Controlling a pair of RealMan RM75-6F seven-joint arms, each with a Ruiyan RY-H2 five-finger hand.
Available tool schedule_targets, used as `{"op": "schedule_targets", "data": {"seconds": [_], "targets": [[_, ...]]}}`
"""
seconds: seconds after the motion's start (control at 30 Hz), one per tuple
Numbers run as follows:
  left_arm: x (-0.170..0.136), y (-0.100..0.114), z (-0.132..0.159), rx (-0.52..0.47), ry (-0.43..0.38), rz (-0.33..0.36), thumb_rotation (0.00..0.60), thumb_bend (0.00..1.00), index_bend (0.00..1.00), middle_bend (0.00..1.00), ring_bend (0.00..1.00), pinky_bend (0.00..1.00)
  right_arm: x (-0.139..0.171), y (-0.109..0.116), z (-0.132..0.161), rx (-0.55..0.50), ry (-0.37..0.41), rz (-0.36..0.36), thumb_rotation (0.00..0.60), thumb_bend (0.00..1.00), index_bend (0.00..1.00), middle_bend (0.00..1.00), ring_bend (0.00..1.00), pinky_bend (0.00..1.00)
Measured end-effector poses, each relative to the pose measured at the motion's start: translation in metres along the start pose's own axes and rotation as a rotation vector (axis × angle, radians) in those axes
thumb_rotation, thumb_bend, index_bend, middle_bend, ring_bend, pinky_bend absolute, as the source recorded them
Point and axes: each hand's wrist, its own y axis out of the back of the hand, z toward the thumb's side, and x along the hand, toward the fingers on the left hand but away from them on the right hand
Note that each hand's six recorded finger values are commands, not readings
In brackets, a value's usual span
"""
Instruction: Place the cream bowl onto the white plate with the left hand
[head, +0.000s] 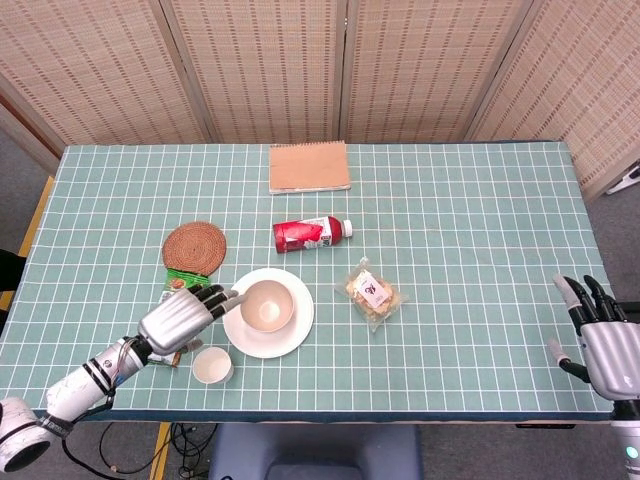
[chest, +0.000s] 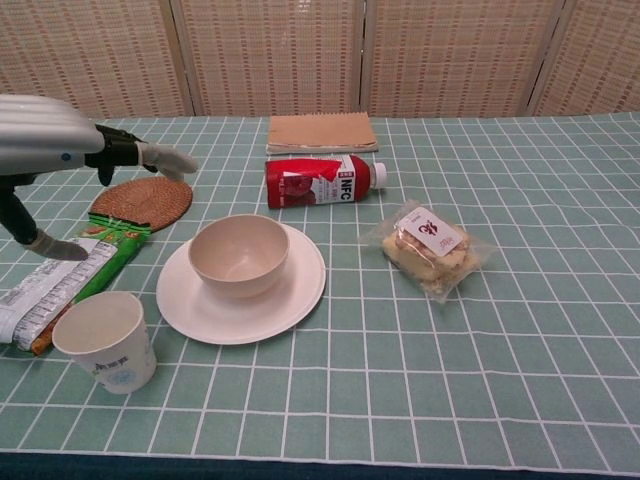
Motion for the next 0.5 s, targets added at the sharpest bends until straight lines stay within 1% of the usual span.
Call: {"op": "schedule_targets", "data": {"seconds": [0.13,0.3,0.4,0.5], "targets": [[-0.009,-0.004,0.019,0.004,-0.064,-0.034,0.599,0.17,0.00,0.02,0.06,0.26,0.000,0.000,0.000,0.001,-0.001,0.002,0.600,0.29,0.00,0.11,0.02,0.18],[-0.017,-0.011,0.034,0.014,-0.113,-0.080,0.600,0.17,0.00,0.00,0.02,0.22,0.001,0.000,-0.001,0.001,-0.005,0.002,0.600,0.29,0.00,0.11,0.02,0.18],[-0.020,-0.015,0.039,0.031,-0.126,-0.099,0.600,0.17,0.00,0.00,0.00,0.19,0.002,0.000,-0.002,0.000,-0.006,0.001,0.600,0.29,0.00,0.11,0.02,0.18],[-0.022,-0.021,0.042,0.021,-0.125,-0.122,0.600,0.17,0.00,0.00,0.00,0.19,0.002,0.000,-0.002,-0.001,-0.006,0.000,0.600,0.29,0.00,0.11,0.02,0.18]]}}
